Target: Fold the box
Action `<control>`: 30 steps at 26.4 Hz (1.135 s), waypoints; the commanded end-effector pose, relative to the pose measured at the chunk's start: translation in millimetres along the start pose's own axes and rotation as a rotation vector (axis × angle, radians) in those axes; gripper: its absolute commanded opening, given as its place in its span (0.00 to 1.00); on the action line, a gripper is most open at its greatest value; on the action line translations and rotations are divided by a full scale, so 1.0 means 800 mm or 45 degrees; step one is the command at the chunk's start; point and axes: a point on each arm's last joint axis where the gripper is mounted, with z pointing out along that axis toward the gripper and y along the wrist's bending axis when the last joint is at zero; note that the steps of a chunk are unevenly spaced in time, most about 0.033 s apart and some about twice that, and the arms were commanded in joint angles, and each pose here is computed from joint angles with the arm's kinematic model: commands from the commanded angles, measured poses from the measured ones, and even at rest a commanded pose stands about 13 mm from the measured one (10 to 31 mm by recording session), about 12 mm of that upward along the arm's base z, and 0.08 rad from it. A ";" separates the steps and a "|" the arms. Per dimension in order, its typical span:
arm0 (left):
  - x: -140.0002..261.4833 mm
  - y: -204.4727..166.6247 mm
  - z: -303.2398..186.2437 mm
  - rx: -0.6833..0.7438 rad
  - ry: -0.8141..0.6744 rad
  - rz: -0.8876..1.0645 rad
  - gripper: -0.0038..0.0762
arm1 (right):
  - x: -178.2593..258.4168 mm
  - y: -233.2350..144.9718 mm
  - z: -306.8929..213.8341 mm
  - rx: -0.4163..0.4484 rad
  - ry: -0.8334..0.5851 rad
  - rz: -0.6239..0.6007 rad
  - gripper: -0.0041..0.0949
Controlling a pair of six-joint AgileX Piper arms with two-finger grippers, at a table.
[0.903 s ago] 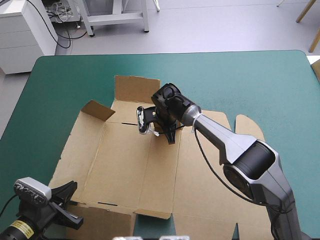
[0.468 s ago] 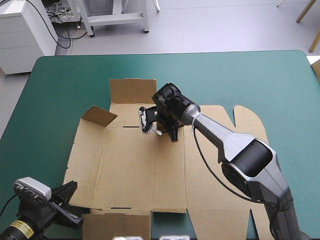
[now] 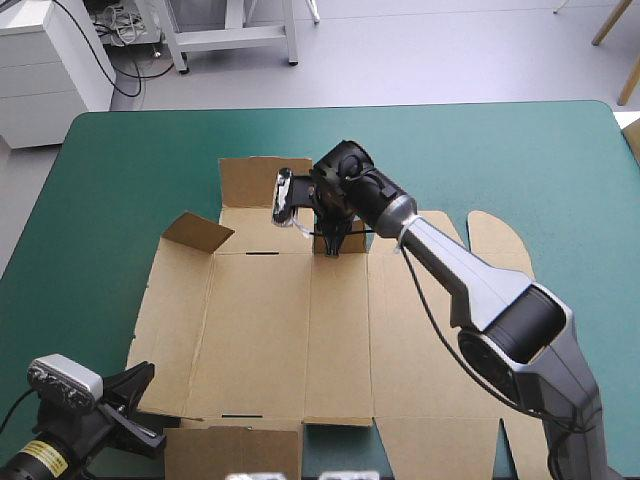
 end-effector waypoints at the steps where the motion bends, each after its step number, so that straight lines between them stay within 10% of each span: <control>1: -0.016 -0.001 -0.003 0.012 -0.104 -0.013 0.06 | 0.017 -0.025 -0.114 0.210 -0.176 0.206 0.49; 11: -0.016 -0.001 -0.003 0.012 -0.104 -0.013 0.06 | 0.082 -0.001 -0.267 0.338 -0.422 0.653 0.46; 19: -0.016 -0.001 -0.003 0.012 -0.104 -0.013 0.06 | 0.140 0.052 -0.303 0.296 -0.434 0.878 0.02; 30: -0.016 -0.001 -0.003 0.012 -0.104 -0.013 0.06 | 0.253 0.198 -0.260 0.202 -0.433 1.136 0.03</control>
